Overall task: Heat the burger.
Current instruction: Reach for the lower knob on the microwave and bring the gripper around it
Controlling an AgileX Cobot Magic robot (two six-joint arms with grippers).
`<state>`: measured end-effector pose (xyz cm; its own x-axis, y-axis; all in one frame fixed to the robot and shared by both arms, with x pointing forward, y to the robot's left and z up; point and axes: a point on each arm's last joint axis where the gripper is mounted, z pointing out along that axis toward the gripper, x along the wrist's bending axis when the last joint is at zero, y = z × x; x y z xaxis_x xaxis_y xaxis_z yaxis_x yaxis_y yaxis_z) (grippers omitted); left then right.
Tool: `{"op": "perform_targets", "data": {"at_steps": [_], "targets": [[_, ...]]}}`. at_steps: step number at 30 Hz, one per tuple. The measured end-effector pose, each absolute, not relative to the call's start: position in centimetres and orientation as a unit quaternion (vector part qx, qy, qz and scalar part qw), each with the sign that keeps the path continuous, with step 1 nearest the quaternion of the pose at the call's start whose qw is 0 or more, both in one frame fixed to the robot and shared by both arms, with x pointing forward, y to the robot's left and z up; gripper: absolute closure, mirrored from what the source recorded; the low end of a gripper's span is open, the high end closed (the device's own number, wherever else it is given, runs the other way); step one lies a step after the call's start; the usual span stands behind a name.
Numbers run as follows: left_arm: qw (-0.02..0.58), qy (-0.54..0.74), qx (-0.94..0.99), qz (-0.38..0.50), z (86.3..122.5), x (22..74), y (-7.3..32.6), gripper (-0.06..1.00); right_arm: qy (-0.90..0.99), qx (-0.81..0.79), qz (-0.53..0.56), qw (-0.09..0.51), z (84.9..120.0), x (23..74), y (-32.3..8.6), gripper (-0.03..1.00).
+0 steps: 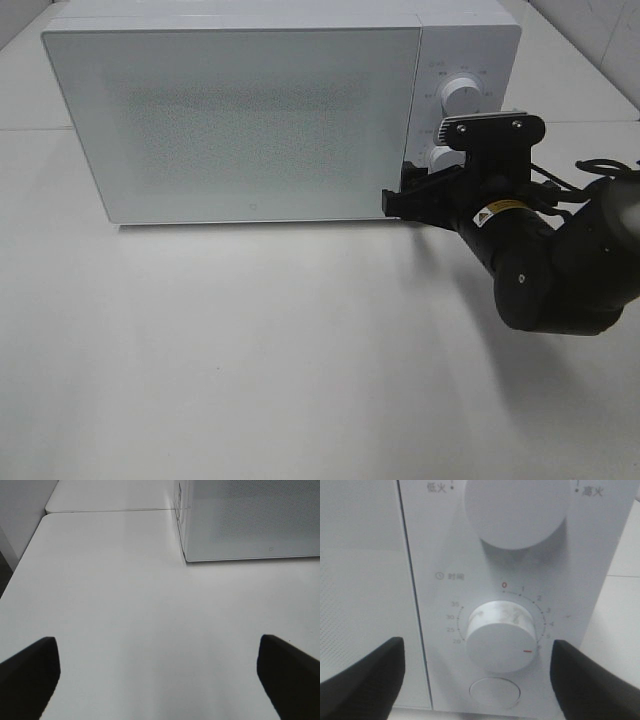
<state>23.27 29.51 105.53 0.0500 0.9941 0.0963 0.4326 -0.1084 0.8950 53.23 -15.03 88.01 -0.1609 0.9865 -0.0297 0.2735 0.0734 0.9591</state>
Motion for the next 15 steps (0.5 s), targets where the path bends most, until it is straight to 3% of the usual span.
{"op": "perform_targets", "data": {"at_steps": [15], "targets": [[0.356, 0.565, 0.631, 0.395, 105.5, 23.3, 29.5, -0.05, 0.609, 0.522, 0.442, 0.401, 87.2, 54.9, -14.9, 0.21]]}}
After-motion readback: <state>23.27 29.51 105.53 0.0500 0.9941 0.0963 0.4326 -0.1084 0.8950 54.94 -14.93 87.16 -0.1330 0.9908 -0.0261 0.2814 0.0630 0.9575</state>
